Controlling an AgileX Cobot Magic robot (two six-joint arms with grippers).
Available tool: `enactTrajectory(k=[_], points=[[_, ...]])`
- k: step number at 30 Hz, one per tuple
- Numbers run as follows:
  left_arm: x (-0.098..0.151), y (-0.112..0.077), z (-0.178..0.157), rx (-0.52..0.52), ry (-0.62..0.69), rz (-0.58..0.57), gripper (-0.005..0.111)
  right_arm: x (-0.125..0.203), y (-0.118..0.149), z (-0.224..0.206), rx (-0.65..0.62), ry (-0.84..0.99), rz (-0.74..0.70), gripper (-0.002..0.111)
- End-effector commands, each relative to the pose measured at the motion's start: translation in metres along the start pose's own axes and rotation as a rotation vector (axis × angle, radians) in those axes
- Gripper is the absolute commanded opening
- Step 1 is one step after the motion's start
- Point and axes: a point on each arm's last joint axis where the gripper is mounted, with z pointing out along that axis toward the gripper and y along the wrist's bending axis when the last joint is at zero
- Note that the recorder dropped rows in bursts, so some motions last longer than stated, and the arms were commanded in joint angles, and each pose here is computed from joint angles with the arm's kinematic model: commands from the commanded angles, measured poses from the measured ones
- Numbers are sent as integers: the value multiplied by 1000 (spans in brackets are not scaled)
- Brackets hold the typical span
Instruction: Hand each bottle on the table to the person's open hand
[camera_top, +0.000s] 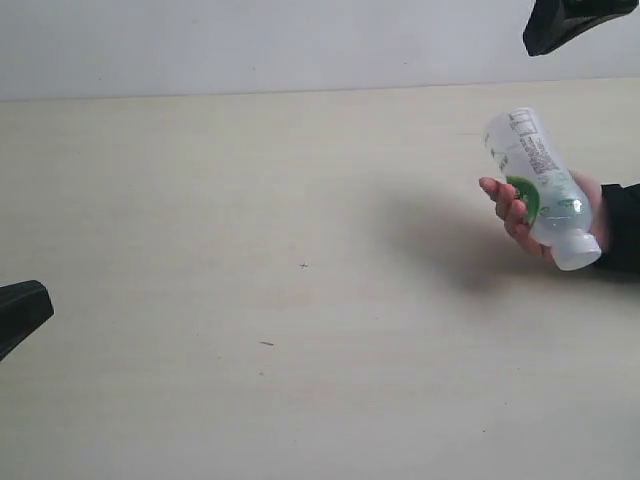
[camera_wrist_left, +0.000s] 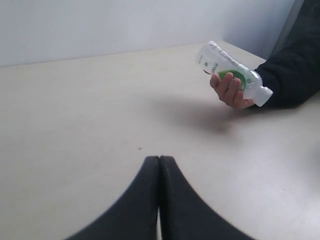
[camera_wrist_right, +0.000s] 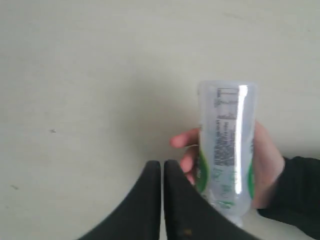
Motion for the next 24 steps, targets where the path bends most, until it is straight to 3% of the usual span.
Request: enactTrajectory(k=[1,10,14,18,24], points=[[0,1,0,-4,-4,-9,0,30,7,-22,-93,-154,-26,0],[0,1,0,-4,-4,-9,0,122,10,-46,-198,-560,-48,0],[0,1,0,-4,-4,-9,0,163,6,-52,-185,-699,-78,0],[0,1,0,-4,-4,-9,0,196,5,-58,-202,-761,-52,0],[0,1,0,-4,-4,-9,0,220,8,-75,-233,-818,-89,0]])
